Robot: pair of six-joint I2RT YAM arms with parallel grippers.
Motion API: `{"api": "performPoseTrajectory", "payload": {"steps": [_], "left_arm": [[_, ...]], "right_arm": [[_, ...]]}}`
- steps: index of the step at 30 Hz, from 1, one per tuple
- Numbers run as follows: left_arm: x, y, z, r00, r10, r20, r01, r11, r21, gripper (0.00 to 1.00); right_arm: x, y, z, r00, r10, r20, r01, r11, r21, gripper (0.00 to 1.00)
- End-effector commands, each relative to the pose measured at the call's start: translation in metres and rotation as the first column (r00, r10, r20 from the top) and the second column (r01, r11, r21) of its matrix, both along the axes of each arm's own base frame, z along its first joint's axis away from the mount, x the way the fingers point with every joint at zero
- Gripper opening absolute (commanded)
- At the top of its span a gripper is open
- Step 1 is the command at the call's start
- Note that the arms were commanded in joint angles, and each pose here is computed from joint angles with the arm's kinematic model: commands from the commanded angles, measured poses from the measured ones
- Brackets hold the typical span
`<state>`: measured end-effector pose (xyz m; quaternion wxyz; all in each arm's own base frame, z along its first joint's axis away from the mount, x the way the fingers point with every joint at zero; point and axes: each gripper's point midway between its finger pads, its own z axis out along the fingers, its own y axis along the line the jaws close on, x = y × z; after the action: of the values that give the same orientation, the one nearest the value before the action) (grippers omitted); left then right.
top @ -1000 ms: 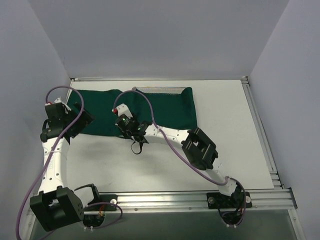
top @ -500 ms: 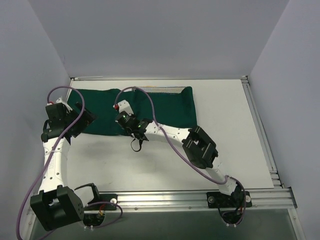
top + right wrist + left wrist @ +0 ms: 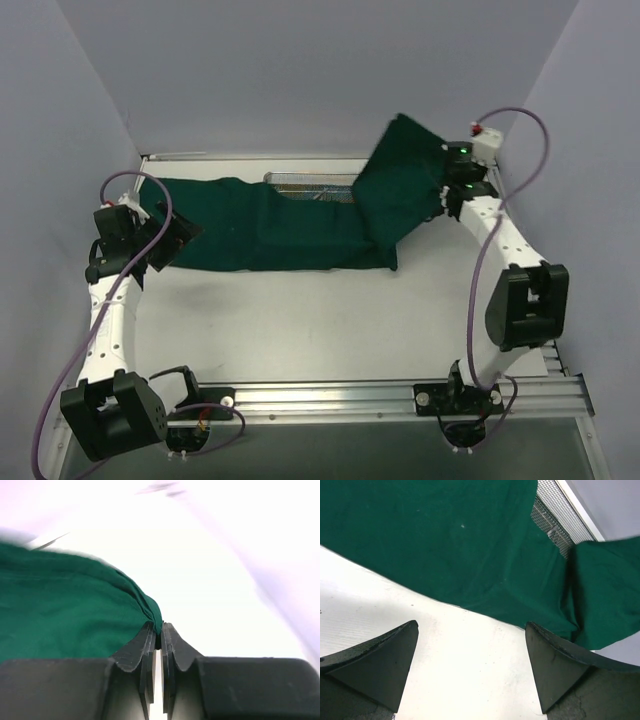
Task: Open and lay out the surgical kit
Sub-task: Open the surgical kit at the center of the board.
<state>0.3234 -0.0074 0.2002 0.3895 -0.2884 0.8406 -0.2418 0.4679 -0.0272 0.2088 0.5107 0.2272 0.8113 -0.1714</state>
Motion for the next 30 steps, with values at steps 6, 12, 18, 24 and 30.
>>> {"api": "performPoseTrajectory", "payload": {"steps": [6, 12, 18, 24, 30], "left_arm": [[0.005, -0.02, 0.01, 0.997, -0.051, 0.056, 0.056, 0.995, -0.081, 0.97], [0.003, -0.025, 0.011, 0.996, -0.078, 0.048, 0.081, 0.996, -0.048, 0.97], [0.011, -0.036, 0.015, 0.982, -0.176, 0.071, 0.171, 0.982, 0.075, 0.94], [-0.002, -0.045, -0.007, 0.956, -0.285, -0.073, 0.292, 0.95, 0.109, 0.92], [-0.022, -0.046, -0.024, 0.92, -0.327, -0.215, 0.35, 0.933, 0.078, 0.91]], "right_arm": [[-0.074, -0.088, -0.02, 0.965, -0.245, -0.091, 0.245, 0.969, -0.013, 0.91], [-0.032, -0.03, 0.011, 0.999, 0.046, 0.029, -0.051, 0.982, 0.183, 1.0], [0.039, -0.001, -0.016, 0.982, 0.158, 0.106, -0.184, 0.926, 0.33, 0.9], [0.084, -0.007, -0.044, 0.987, 0.112, 0.113, -0.152, 0.871, 0.468, 0.74], [0.107, 0.042, -0.057, 0.971, 0.237, -0.025, -0.172, 0.769, 0.615, 0.88]]}}
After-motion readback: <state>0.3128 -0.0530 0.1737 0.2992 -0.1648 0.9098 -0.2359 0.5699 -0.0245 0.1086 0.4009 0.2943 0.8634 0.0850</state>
